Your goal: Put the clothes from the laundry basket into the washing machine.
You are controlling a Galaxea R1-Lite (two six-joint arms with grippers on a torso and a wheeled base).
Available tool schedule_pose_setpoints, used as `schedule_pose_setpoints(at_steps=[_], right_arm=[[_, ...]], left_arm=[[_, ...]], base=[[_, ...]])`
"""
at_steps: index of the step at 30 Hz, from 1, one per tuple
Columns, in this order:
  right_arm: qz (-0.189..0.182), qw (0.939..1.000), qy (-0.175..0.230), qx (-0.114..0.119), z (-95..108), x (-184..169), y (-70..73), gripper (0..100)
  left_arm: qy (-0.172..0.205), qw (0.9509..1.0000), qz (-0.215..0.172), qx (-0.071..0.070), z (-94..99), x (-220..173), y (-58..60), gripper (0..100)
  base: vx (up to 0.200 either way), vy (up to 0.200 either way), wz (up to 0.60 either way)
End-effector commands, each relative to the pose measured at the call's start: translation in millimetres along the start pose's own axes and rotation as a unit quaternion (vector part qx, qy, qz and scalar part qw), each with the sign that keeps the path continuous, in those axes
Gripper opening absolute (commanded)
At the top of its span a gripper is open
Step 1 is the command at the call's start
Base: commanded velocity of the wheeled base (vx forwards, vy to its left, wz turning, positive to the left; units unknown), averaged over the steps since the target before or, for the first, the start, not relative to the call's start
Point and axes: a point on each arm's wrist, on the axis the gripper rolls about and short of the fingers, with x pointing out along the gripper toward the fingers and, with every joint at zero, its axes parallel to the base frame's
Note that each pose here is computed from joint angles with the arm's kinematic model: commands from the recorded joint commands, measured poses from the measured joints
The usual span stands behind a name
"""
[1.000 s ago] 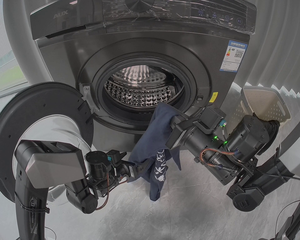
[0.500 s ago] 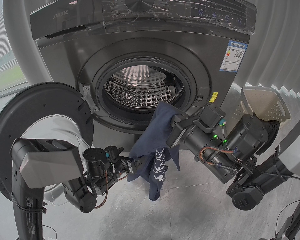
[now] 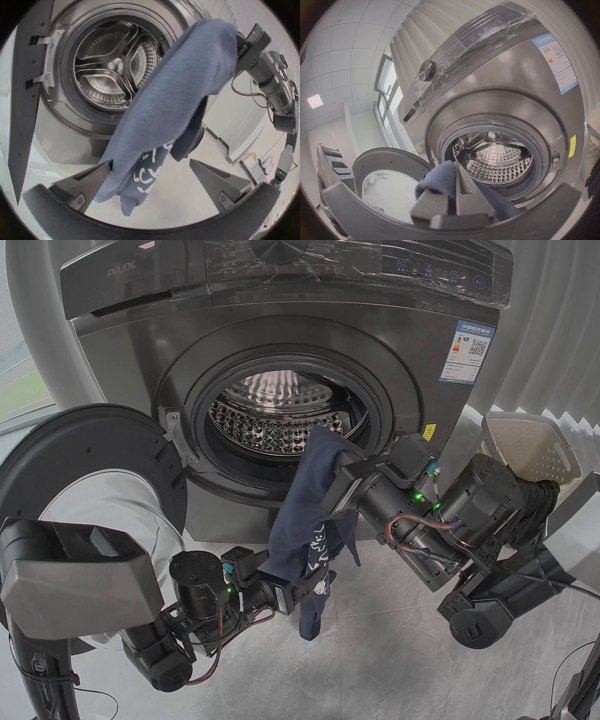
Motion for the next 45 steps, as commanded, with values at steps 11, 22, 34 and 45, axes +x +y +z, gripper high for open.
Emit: schedule_pose_setpoints(at_steps=[11, 22, 34, 45], right_arm=[[0.004, 1.0000, 0.001, 0.003, 0, 0, 4.0, 0], [0.006, 1.0000, 0.003, 0.005, -1, -2, 5.9, 0], [-0.005, 1.0000, 0.004, 0.001, 0, -3, -0.4, 0], [-0.003, 1.0000, 0.005, 0.003, 0, -3, 1.3, 0]], left_arm=[[0.016, 0.9995, -0.028, -0.002, -14.0, 4, -16.3, 100], [0.013, 0.9998, -0.010, -0.003, -20.6, 17, -2.9, 100], [-0.010, 0.9994, -0.033, -0.002, 10.1, -11, -19.5, 100], [0.029, 0.9976, -0.062, 0.000, -9.8, -14, -33.1, 100]], base=[[0.000, 0.000, 0.00], [0.000, 0.000, 0.00], [0.000, 0.000, 0.00], [0.000, 0.000, 0.00]])
